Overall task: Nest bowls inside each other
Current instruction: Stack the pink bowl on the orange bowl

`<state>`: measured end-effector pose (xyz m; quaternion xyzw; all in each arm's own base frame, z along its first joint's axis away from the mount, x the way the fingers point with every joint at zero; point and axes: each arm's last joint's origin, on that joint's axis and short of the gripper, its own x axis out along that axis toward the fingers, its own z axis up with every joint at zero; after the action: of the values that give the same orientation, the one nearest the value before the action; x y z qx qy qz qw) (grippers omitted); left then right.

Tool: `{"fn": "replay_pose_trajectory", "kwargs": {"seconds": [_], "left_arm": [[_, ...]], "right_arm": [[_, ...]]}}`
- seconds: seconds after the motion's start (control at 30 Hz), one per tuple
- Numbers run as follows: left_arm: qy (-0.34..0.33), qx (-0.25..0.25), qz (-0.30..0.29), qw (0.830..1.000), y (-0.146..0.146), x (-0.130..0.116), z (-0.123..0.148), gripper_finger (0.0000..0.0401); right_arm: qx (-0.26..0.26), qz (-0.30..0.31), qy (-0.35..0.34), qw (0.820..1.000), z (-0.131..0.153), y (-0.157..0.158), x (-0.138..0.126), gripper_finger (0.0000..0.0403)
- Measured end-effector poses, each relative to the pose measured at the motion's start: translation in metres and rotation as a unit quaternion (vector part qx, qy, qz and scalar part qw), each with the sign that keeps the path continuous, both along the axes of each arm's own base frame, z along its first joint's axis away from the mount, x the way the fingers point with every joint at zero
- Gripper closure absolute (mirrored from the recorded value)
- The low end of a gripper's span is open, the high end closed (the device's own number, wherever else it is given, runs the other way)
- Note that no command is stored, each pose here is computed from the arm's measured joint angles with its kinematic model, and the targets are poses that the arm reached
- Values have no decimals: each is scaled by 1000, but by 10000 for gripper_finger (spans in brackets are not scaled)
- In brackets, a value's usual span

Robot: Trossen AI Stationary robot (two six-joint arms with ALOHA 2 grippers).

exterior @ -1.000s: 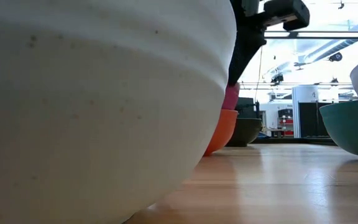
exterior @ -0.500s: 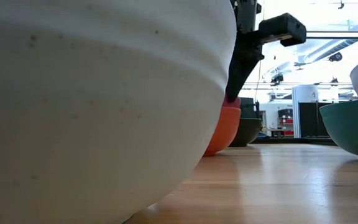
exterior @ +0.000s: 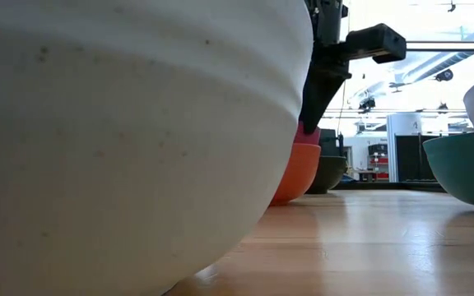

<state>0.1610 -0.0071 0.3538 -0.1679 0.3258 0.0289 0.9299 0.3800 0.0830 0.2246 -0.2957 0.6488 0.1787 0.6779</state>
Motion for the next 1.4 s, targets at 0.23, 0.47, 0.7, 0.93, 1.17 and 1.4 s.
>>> {"fn": "replay_pose_trajectory", "kwargs": {"seconds": [0.23,0.47,0.7,0.93,1.17,1.4], "left_arm": [[0,0,0,1000,0,0,0,401],[0,0,1,1000,0,0,0,401],[0,0,0,1000,0,0,0,401],[0,0,0,1000,0,0,0,401],[0,1,0,1000,0,0,0,401],[0,1,-1,1000,0,0,0,401]], "right_arm": [[-2,16,4,1000,0,0,0,390],[0,-1,-2,1000,0,0,1,390],[19,-15,1,1000,-1,0,1,390],[43,-46,2,998,-1,0,1,364],[48,-59,-13,997,10,0,4,330],[50,-75,-45,995,29,0,9,327]]}}
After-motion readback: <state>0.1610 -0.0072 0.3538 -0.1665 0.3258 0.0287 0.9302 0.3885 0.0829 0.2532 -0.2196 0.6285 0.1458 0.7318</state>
